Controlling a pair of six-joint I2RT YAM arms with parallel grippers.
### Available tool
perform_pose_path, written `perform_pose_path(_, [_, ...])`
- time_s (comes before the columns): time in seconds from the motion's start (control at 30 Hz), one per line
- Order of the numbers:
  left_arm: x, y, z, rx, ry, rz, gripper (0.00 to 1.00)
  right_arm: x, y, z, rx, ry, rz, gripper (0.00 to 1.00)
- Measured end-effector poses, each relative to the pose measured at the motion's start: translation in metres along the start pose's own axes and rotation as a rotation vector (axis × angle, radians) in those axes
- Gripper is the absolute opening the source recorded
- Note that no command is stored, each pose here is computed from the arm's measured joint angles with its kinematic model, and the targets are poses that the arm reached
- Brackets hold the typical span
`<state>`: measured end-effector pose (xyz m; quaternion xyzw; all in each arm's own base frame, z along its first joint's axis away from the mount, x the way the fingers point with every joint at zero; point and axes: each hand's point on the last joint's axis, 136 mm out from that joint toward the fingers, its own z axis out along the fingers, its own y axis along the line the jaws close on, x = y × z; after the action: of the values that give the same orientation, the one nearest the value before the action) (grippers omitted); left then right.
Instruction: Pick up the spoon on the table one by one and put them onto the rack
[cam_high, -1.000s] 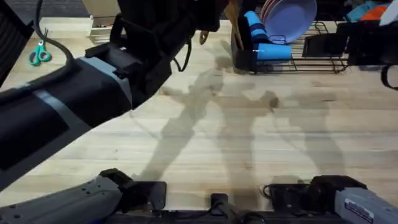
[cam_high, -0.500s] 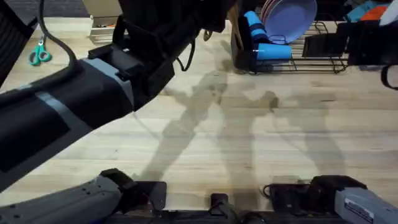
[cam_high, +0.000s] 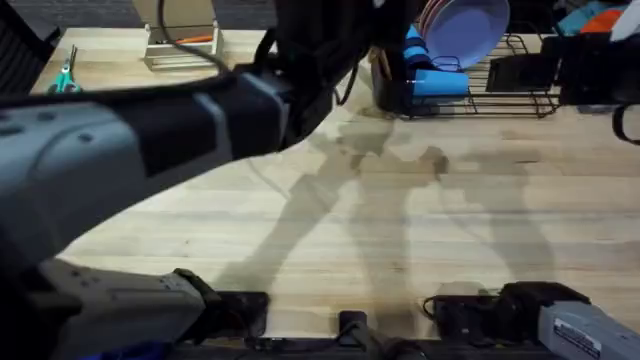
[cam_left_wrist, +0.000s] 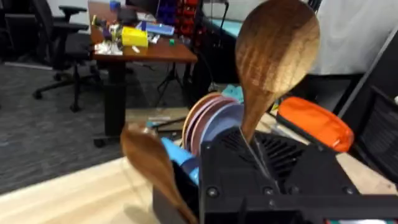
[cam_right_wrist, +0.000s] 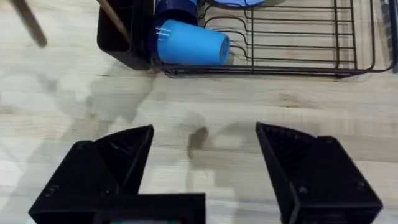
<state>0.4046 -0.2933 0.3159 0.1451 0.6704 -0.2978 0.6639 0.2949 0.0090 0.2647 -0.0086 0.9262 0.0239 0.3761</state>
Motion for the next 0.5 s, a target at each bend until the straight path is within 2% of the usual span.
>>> perform_pose_path(0.13, [-0.011, -0.006, 0.016, 0.014, -0.027, 0.0, 0.041, 0.0, 0.0, 0.0, 0.0, 0.0, 0.0, 0.997])
perform_pose_path(0.23, [-0.012, -0.007, 0.028, 0.017, -0.031, 0.0, 0.041, 0.0, 0.0, 0.0, 0.0, 0.0, 0.0, 0.996])
perform_pose_path(0.3, [-0.007, -0.007, 0.034, 0.016, -0.022, -0.001, 0.041, 0.0, 0.0, 0.0, 0.0, 0.0, 0.0, 0.997])
perform_pose_path(0.33, [0.007, -0.005, 0.043, 0.013, 0.001, -0.009, 0.041, 0.0, 0.0, 0.0, 0.0, 0.0, 0.0, 0.995])
perform_pose_path(0.5, [0.028, -0.005, 0.052, 0.018, 0.02, -0.06, 0.041, 0.0, 0.0, 0.0, 0.0, 0.0, 0.0, 0.996])
